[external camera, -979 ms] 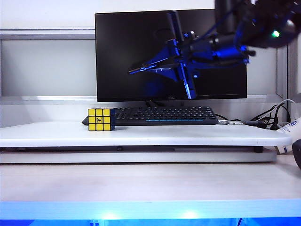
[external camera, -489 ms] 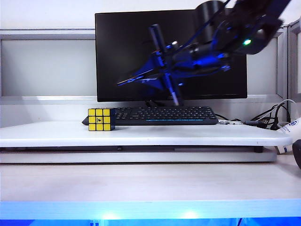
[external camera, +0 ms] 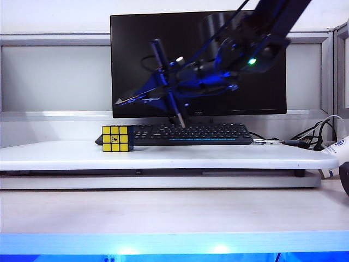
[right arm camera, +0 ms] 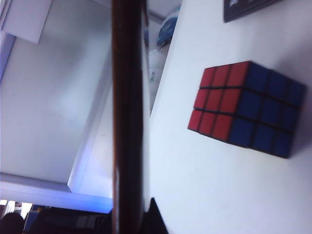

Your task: Put the phone on top of the Rubik's Cube.

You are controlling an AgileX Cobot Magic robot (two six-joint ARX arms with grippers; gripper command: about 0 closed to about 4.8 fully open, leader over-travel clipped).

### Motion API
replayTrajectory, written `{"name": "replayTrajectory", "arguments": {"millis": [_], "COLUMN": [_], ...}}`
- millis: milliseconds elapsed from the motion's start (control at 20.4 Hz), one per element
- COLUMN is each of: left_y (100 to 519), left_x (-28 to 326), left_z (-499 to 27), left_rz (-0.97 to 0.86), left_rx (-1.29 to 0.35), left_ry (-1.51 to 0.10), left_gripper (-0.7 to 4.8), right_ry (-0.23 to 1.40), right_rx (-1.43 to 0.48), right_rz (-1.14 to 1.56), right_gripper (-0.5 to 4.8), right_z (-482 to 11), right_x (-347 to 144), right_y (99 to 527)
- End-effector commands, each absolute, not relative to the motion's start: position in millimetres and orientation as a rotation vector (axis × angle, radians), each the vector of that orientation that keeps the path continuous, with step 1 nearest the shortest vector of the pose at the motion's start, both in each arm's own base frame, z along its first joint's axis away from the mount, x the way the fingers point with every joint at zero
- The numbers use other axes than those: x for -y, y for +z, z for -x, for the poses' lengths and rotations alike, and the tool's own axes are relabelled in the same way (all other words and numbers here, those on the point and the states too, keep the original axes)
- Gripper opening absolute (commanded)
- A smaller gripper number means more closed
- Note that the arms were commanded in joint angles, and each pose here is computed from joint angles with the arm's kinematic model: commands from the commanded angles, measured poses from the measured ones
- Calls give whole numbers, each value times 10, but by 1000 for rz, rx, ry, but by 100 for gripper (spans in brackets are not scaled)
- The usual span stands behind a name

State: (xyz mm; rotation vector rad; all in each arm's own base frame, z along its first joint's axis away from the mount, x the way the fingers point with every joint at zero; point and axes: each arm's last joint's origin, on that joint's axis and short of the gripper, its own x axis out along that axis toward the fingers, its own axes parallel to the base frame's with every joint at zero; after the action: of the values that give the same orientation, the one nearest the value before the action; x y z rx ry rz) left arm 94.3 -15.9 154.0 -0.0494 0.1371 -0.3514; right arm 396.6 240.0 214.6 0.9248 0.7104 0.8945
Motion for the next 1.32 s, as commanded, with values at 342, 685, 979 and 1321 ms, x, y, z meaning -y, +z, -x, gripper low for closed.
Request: {"name": "replayTrajectory", "arguments": {"millis": [342, 685, 979, 1321], "left_y": [1534, 1534, 1535, 1534], "left_x": [152, 152, 152, 150], "left_z": [-948, -948, -948, -949], "left_rz": [44, 43, 43, 43], "left_rx": [-134, -134, -133, -134], "left_ry": [-330, -329, -329, -322], "left_gripper": [-5, -5, -5, -6], "right_ry": [872, 891, 872, 860], "right_rx": [-716, -694, -733, -740], "right_rz": [-945, -962, -992, -1008], "right_gripper": [-9, -9, -9, -8], "right_z": [-4094, -4179, -4176, -4178], "right_x": [-2647, -2757, -2799, -2805], "right_y": [1939, 2023, 1930, 1908]}}
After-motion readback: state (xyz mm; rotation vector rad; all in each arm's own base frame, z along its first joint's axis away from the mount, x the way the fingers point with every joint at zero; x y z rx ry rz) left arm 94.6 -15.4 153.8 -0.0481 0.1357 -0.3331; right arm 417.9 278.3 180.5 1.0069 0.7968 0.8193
